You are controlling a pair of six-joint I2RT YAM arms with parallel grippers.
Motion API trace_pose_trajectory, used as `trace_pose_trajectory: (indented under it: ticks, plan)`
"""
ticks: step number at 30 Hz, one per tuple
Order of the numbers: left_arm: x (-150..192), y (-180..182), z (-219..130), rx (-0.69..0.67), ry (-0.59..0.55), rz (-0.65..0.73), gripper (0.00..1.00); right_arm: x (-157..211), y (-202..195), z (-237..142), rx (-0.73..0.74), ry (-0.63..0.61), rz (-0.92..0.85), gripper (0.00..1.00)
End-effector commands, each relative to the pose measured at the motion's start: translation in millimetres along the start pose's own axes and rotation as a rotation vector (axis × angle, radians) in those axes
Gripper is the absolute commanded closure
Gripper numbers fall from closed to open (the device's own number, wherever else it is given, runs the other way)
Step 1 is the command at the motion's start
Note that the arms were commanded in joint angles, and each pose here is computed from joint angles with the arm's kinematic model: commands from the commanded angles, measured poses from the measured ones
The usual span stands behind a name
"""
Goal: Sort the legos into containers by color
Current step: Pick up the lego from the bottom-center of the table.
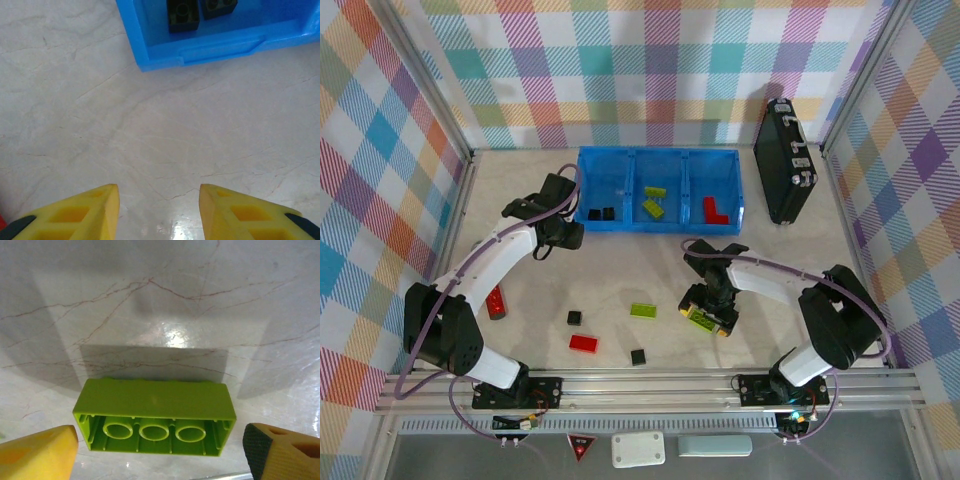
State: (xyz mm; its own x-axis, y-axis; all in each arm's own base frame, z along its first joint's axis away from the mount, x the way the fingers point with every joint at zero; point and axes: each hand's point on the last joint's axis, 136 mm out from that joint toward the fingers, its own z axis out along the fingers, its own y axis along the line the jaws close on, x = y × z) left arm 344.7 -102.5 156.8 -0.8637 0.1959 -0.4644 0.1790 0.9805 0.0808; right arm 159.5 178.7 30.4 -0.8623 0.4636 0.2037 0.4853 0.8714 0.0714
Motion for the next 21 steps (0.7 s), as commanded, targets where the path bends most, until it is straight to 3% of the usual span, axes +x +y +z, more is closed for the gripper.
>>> trace_pose_trajectory:
  ticks: [1,21]
  plan:
    - [-0.2,-1.8,1.8,0.028,-0.003,0.013,0.54,0.3,4.5,0.4,-0.013,0.004,0.018,0.15]
    - [-0.3,-3.4,-2.2,0.043,-0.018,0.016,0.54,-5.2,2.6,-1.4,0.003,-0.028,0.003,0.32]
